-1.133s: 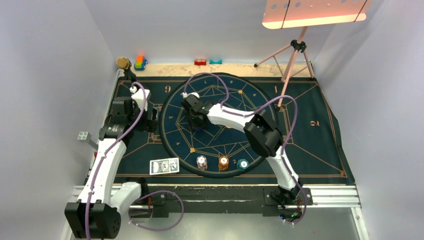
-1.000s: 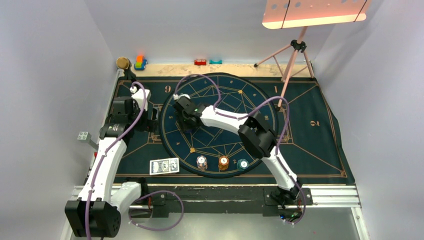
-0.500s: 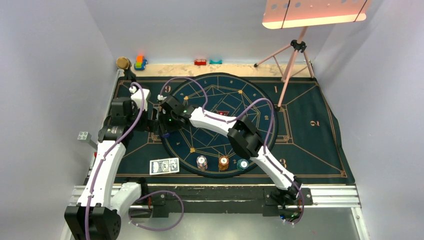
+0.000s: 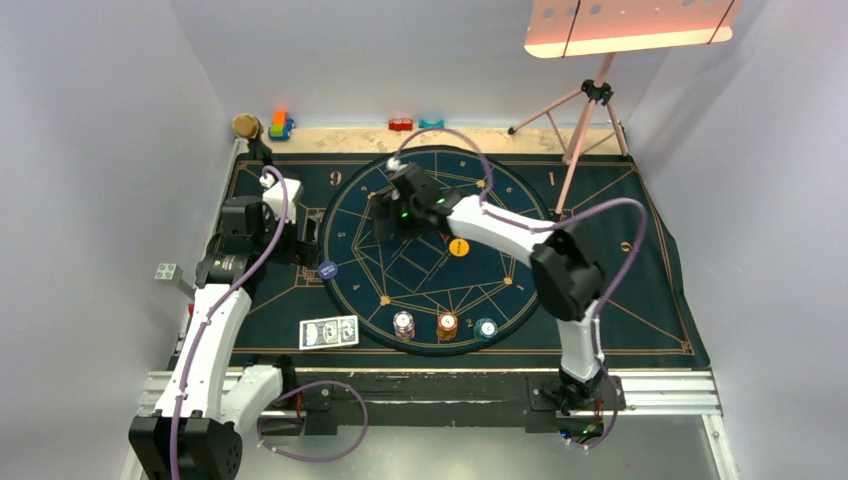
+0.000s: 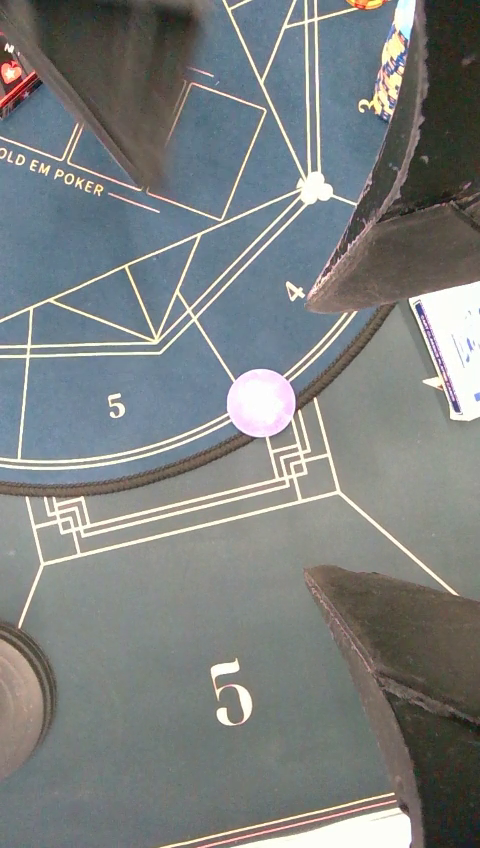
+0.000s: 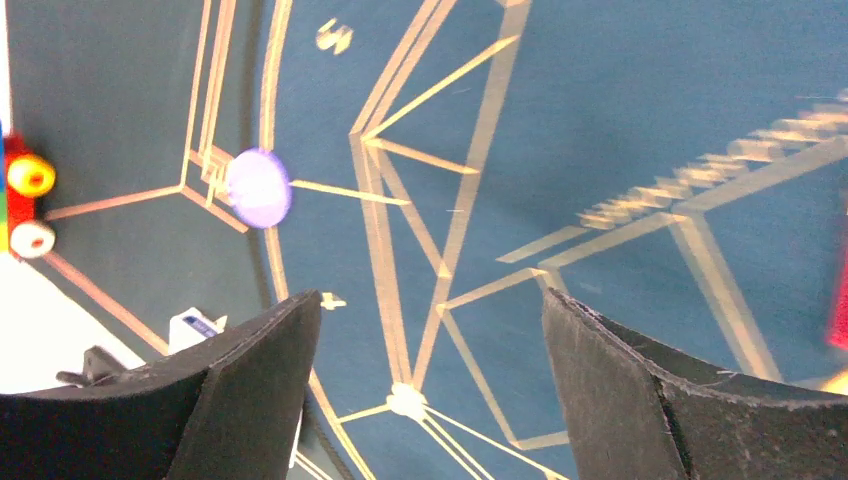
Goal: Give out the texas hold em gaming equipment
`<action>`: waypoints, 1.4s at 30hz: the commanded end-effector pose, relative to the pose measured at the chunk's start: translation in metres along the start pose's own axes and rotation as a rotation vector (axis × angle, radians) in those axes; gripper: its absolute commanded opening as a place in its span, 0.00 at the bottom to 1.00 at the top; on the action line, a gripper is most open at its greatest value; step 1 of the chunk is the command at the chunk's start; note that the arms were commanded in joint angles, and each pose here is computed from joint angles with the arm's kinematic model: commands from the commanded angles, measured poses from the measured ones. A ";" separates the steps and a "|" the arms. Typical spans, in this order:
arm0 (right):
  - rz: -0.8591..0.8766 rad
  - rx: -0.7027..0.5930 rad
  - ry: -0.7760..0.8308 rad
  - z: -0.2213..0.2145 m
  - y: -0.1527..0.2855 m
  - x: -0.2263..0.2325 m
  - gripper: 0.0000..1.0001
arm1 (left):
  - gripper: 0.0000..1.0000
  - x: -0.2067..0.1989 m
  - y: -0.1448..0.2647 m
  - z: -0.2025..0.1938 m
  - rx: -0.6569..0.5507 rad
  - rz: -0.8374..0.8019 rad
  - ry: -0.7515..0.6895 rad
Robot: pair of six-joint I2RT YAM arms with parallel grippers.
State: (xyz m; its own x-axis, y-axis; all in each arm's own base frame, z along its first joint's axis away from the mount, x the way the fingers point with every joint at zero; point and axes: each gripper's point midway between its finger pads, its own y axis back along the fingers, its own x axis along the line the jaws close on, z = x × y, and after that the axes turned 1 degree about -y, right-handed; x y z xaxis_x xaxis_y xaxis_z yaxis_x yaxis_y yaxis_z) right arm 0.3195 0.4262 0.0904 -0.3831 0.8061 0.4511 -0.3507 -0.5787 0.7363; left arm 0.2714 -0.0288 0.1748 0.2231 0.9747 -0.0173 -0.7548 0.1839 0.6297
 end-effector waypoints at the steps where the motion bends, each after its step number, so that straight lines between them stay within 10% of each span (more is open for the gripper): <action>1: -0.270 -0.166 -0.026 0.038 0.065 -0.072 0.85 | 1.00 -0.003 0.000 0.006 -0.028 -0.020 0.009; 8: -0.576 -0.150 -0.087 0.016 0.089 -0.172 0.84 | 1.00 0.002 0.000 0.005 -0.027 -0.012 0.019; 27: -0.686 -0.062 0.038 0.044 0.039 -0.208 0.90 | 1.00 0.002 0.002 0.007 -0.036 -0.008 0.015; 42: -0.852 -0.042 -0.153 0.014 0.079 -0.279 0.48 | 1.00 0.003 0.004 0.008 -0.042 0.001 0.017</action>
State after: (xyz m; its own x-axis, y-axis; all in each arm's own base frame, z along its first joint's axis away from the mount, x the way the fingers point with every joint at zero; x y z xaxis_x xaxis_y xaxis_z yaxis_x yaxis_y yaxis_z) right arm 0.4236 0.2179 0.0307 -0.0001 0.9975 -0.0712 -0.5482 0.0595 0.8342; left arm 0.2708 -0.0270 0.1732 0.2196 0.9751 -0.0321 -0.7521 0.1902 0.6310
